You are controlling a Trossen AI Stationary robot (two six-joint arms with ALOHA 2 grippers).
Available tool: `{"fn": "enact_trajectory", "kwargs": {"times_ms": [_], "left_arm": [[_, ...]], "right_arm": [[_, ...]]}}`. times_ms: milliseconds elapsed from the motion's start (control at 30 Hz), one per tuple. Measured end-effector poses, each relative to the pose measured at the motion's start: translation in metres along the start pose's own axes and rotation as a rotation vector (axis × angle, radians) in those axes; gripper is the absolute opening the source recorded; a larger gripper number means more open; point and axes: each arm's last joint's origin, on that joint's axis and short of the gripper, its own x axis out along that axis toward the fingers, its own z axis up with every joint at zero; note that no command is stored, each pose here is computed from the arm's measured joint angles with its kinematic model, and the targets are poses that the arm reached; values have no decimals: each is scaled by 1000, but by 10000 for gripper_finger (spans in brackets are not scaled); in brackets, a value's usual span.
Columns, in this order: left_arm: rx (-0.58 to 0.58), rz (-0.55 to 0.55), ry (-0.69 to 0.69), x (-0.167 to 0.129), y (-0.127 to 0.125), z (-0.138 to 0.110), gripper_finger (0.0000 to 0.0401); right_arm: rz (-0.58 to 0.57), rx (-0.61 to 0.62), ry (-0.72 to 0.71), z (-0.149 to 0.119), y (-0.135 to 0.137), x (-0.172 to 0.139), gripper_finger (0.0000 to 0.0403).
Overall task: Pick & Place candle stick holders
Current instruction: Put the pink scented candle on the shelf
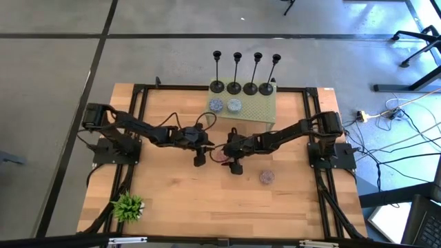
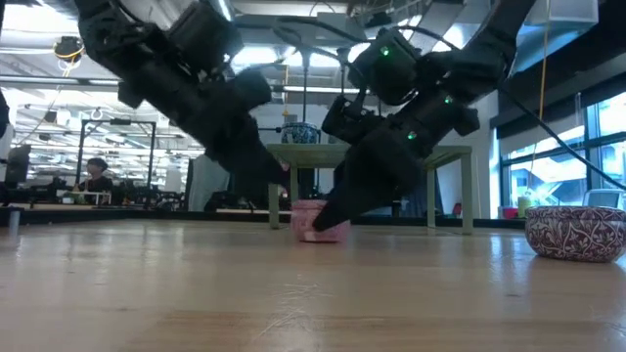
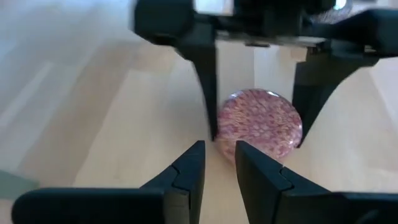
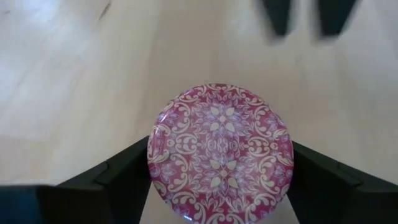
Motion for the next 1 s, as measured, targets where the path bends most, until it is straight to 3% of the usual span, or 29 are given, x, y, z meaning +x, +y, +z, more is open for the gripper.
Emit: {"fn": "enact_trajectory", "kwargs": {"times_ms": [233,400,567,700,867,1000], "left_arm": [[0,14,-43,-25,-1,17,84],[4,-3,-85,-40,-5,25,84],[10,-15,-103,-43,-8,28,84],[39,-19,-98,-42,-10,27,84],[54,-21,-120,-42,-10,29,84],[55,-21,-155,-43,-10,32,84]], "right_arm": [[1,-9,47,13,19,-32,305],[-57,-13,55,29,32,-77,305],[-166,-30,-34,46,37,-130,305],[-332,-7,-61,50,25,-167,309],[-574,73,-75,50,-10,-185,313],[-609,148,-49,47,-42,-185,314]]}}
